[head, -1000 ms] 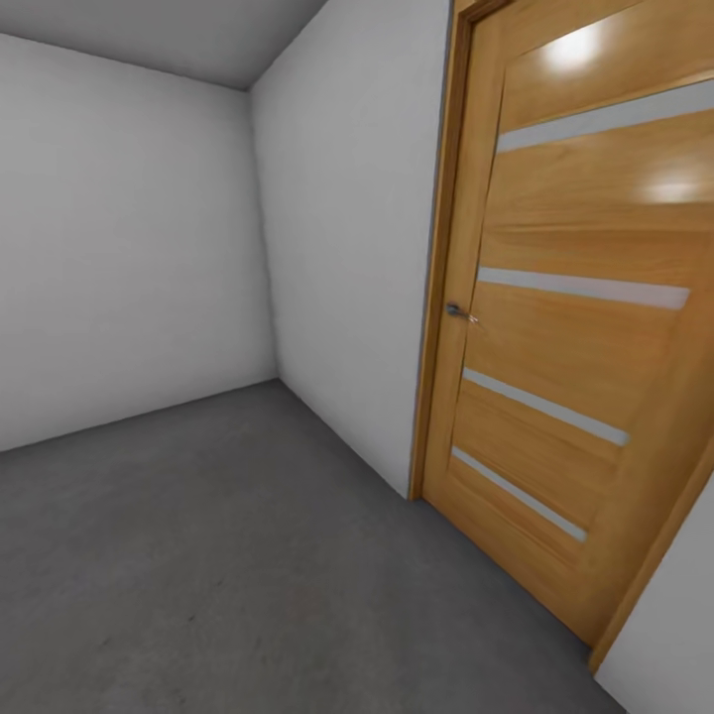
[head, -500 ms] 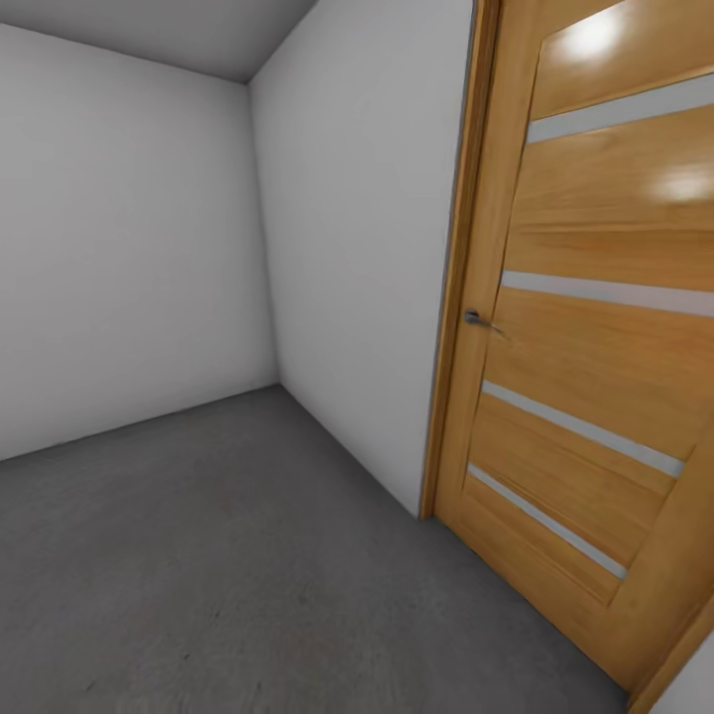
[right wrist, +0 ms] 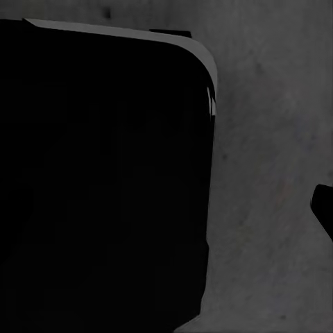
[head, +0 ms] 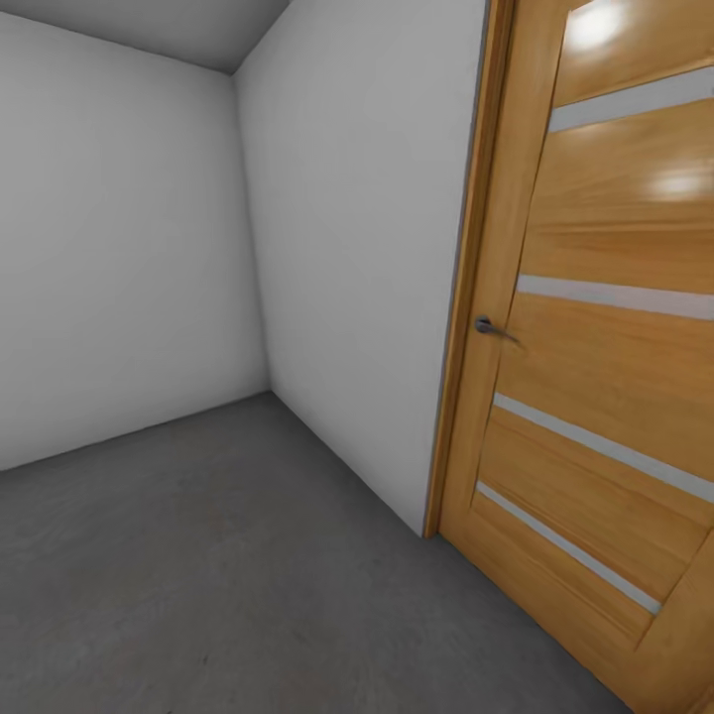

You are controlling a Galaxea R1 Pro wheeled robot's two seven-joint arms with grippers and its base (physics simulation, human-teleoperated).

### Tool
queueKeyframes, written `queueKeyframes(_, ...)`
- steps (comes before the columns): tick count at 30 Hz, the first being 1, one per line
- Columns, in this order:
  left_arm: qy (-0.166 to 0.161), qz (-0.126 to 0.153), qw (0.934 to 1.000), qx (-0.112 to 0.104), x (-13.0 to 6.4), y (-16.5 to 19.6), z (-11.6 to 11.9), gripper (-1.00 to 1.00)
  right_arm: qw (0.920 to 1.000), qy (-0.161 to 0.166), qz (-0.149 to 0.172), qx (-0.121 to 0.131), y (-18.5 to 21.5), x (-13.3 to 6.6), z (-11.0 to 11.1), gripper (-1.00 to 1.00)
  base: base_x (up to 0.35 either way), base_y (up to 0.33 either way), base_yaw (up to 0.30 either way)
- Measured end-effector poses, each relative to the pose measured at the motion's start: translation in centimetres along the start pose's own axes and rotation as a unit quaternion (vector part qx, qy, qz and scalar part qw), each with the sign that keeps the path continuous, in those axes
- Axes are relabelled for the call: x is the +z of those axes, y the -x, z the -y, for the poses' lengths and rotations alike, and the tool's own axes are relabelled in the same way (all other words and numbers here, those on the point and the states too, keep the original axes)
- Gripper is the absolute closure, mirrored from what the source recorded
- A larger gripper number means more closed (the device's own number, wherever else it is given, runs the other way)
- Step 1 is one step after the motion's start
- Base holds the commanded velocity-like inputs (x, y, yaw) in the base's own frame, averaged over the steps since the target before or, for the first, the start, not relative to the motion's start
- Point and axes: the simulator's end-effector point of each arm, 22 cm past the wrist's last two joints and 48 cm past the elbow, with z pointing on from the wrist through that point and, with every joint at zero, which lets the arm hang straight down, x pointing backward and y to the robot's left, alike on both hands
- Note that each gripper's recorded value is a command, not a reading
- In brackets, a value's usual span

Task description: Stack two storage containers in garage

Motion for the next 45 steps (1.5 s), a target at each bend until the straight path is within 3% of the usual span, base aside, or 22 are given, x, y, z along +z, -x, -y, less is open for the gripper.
queueKeyframes(9, 0.0, 0.001, 1.0, 0.0, 0.01, 0.08, 0.01, -1.0, 1.0, 0.0, -0.001, 0.001, -0.02, 0.01, 0.01, -1.0, 0.242, 0.163, -0.283)
queueKeyframes(45, -0.001, 0.005, 1.0, 0.0, 0.02, 0.32, 0.14, -1.0, 1.0, 0.002, -0.006, 0.003, -0.17, 0.02, -0.09, -1.0, 0.004, 0.003, -0.291)
